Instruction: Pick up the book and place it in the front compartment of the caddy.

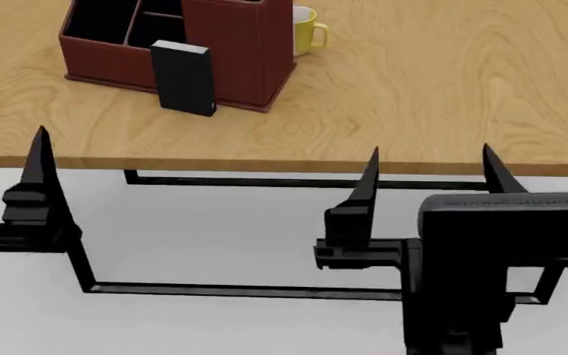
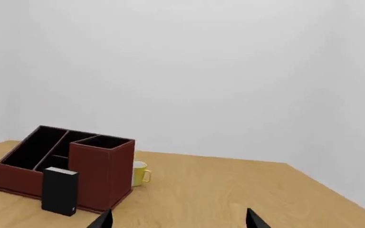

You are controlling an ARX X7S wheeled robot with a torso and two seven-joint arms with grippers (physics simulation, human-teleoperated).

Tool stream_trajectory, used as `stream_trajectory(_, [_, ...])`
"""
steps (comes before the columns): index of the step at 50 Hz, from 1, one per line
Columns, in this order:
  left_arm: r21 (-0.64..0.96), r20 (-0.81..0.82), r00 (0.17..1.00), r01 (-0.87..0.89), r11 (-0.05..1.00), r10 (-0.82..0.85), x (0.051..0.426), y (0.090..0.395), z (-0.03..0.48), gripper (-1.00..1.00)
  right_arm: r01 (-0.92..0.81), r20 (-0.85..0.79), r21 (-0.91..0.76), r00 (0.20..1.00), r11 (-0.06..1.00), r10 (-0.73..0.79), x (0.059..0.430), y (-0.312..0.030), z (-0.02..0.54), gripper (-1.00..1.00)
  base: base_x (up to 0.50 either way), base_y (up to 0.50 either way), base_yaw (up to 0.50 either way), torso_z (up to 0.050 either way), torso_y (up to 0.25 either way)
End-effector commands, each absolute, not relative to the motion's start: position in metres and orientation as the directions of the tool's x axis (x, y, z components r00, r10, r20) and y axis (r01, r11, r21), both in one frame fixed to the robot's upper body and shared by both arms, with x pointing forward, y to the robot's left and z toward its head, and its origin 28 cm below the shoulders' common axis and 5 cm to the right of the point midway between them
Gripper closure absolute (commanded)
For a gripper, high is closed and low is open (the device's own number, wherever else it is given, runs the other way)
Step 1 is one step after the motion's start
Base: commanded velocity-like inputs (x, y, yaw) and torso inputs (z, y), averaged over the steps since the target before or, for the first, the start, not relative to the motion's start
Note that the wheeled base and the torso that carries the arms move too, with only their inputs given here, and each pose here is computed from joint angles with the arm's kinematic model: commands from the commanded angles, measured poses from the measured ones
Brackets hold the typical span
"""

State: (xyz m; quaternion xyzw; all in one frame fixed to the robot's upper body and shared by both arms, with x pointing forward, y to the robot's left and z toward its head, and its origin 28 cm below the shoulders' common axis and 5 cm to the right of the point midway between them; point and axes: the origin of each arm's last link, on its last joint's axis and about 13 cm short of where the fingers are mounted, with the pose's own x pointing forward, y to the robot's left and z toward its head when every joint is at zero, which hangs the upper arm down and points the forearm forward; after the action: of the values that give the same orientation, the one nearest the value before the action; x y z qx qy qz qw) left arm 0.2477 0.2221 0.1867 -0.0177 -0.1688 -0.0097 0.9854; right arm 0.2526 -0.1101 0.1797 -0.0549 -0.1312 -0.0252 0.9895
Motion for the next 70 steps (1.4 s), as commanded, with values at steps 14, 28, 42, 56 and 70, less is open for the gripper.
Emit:
stream_trajectory(14, [-0.091,0.457,0.888,-0.019,0.996,0.058,0.191,0.230,0.240,-1.00,0.188,0.389,-0.143,0.914,0.972,-0.120,0.204,-0.115,0.245,-1.00,0.05,0.00,0.00,0.000,0.000])
stream_trajectory(28, [-0.094,0.444,0.894,-0.030,0.995,0.069,0.193,0.230,0.234,-1.00,0.167,0.383,-0.148,0.918,0.975,-0.099,0.206,-0.109,0.244,-1.00,0.24,0.06,0.00,0.000,0.000])
stream_trajectory(42, [-0.098,0.446,0.892,-0.029,0.995,0.069,0.193,0.230,0.235,-1.00,0.143,0.386,-0.153,0.920,0.978,-0.074,0.209,-0.105,0.246,-1.00,0.26,0.25,0.00,0.000,0.000])
stream_trajectory(56, [-0.092,0.446,0.892,-0.027,0.995,0.065,0.194,0.229,0.235,-1.00,0.128,0.385,-0.155,0.921,0.980,-0.059,0.213,-0.103,0.247,-1.00,0.26,0.19,0.00,0.000,0.000])
stream_trajectory(70, [-0.095,0.444,0.894,-0.014,0.995,0.055,0.193,0.229,0.234,-1.00,0.122,0.382,-0.156,0.923,0.980,-0.054,0.216,-0.100,0.248,-1.00,0.26,0.17,0.00,0.000,0.001])
